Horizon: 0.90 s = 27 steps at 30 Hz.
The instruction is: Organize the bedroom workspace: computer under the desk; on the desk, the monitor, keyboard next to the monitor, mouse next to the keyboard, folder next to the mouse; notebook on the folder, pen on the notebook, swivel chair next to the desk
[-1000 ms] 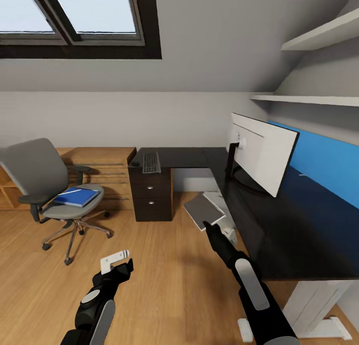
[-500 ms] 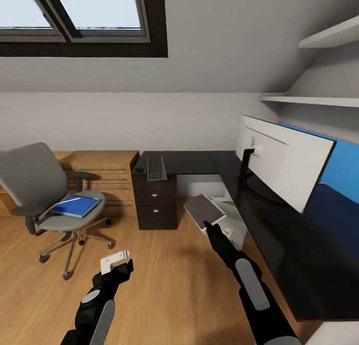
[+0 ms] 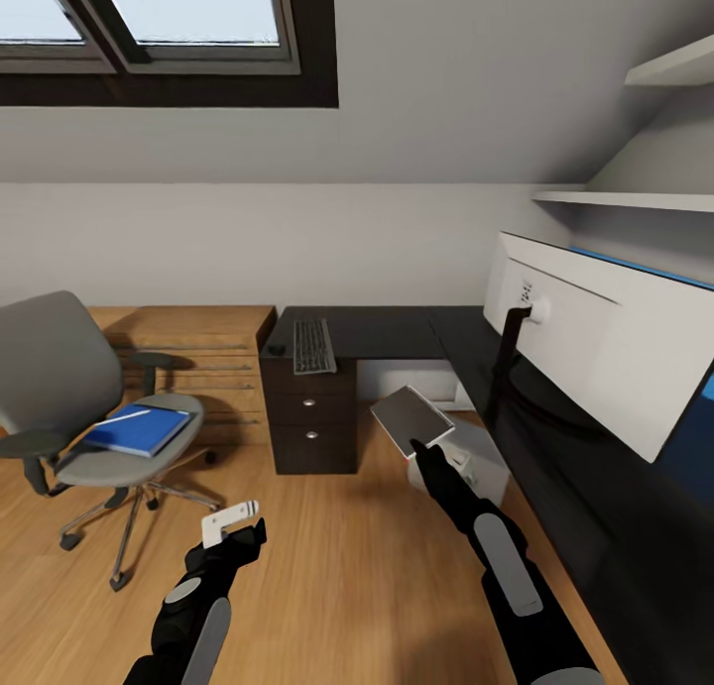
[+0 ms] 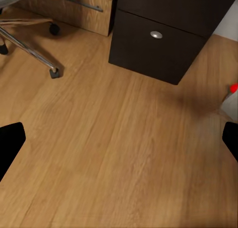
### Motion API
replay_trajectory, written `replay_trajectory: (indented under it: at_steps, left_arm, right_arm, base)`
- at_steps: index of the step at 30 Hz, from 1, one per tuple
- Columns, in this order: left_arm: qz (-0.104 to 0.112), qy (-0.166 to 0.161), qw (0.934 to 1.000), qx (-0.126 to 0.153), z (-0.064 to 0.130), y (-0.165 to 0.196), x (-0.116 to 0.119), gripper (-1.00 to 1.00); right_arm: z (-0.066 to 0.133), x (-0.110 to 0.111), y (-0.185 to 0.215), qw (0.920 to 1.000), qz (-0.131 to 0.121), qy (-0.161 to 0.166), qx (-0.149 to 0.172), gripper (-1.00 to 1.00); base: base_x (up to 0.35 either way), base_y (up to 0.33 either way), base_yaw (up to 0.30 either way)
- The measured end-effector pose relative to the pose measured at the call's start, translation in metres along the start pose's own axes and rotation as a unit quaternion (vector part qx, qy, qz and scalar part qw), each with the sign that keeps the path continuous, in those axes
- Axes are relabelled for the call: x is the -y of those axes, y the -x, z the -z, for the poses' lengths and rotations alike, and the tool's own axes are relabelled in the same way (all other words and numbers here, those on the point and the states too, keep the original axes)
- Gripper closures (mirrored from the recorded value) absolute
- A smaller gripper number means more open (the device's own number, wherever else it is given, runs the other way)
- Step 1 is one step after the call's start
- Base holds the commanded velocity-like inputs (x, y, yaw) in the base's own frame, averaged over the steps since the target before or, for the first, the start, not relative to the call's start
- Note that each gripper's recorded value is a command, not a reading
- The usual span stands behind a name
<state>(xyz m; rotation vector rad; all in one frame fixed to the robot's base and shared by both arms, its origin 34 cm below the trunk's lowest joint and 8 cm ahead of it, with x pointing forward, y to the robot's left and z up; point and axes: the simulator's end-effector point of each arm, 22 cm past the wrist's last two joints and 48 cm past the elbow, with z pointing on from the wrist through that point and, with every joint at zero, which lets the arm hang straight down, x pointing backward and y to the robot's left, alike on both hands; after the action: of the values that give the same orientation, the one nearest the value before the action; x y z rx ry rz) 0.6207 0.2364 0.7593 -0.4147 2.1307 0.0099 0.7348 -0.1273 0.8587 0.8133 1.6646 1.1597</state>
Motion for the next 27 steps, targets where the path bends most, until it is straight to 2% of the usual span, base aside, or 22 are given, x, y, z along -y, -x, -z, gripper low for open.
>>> replay_trajectory:
  at_steps: [6,9,12,18,21,27]
  left_arm:
    - [-0.001,0.0,1.0,0.0,0.0,0.0,0.001,-1.0]
    - [0.01,-0.002,0.9999,-0.003,0.004,-0.005,0.003,-1.0]
    - [0.011,-0.001,0.9999,-0.006,0.007,-0.011,0.001,-1.0]
    - [0.013,0.002,0.9997,-0.02,0.013,-0.028,-0.003,-1.0]
    - [0.013,0.002,0.9996,-0.025,0.015,-0.035,-0.005,-1.0]
    - [0.013,0.002,0.9996,-0.025,0.015,-0.035,-0.005,-1.0]
  right_arm:
    - [0.003,0.004,0.009,0.9999,0.009,-0.002,0.005,1.0]
    - [0.008,0.026,0.004,0.9996,0.008,-0.026,-0.003,1.0]
    - [0.008,0.022,0.002,0.9998,-0.003,-0.02,-0.002,1.0]
    - [0.011,0.027,0.005,0.9995,0.02,-0.026,-0.002,1.0]
    - [0.012,0.028,0.005,0.9992,0.029,-0.027,-0.001,1.0]
    - [0.012,0.027,0.005,0.9993,0.028,-0.026,-0.002,1.0]
  base:
    - [0.272,0.001,0.0]
    - [0.0,0.0,0.0]
    - [0.0,0.0,0.0]
    - [0.033,0.004,0.0]
    - [0.252,0.072,0.0]
    - [0.314,0.087,0.0]
